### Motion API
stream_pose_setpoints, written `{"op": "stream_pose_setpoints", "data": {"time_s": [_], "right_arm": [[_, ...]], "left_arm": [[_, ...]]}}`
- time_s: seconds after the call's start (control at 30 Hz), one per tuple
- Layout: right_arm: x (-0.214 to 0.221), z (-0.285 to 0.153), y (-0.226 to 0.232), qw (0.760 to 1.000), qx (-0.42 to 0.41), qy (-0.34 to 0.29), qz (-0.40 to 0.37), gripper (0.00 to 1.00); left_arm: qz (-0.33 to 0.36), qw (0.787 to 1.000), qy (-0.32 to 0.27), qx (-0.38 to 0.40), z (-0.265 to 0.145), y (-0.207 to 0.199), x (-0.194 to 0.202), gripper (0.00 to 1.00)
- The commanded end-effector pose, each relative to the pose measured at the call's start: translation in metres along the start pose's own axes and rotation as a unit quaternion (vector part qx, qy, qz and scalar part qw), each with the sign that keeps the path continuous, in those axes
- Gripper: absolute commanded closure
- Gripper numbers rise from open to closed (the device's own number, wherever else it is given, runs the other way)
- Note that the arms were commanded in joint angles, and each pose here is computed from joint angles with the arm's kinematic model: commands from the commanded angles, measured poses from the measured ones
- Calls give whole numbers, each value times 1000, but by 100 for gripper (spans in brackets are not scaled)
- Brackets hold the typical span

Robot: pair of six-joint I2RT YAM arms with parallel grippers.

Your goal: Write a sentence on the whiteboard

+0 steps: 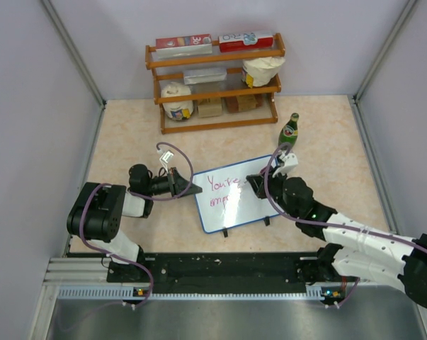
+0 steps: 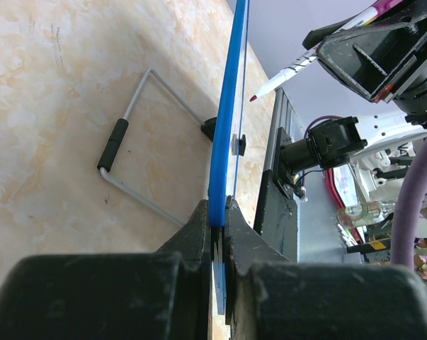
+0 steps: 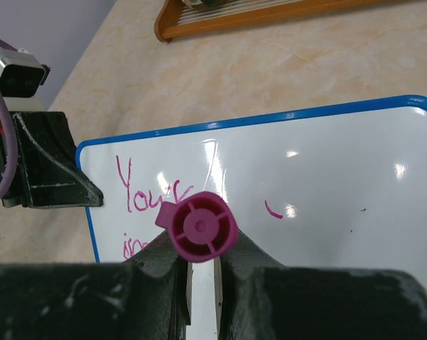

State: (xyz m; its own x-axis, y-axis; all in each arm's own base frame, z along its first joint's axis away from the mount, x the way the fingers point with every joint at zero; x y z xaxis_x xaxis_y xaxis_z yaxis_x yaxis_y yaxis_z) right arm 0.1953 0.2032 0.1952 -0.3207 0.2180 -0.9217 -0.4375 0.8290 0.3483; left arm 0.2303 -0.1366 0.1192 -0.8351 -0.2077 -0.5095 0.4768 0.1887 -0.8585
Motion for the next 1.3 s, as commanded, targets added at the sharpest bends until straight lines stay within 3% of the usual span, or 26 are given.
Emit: {"op": "stream_pose_setpoints", "data": {"time_s": [0.0, 1.27], "right_arm": [[-20, 8, 7, 999, -4, -32, 5, 100], [21, -6, -6, 999, -15, 45, -13, 100]], "left_arm": [[40, 999, -31, -16, -1, 8, -8, 100], [39, 999, -31, -16, -1, 8, -8, 100]]}}
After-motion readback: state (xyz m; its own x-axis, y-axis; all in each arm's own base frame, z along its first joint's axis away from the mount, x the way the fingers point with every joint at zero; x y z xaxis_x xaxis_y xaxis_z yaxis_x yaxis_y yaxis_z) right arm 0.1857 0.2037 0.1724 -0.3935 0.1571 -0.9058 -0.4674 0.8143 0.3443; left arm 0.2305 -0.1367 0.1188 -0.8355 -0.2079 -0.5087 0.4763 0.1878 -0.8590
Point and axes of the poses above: each gripper's point midway between its finger pads, its own z axis out along the fingers, its own y axis along the line the jaws close on, x = y × z, the point moved 7 cm from there along -z, back along the fingers, and after that the axes turned 6 degrees about -z, right-handed, at the moved point
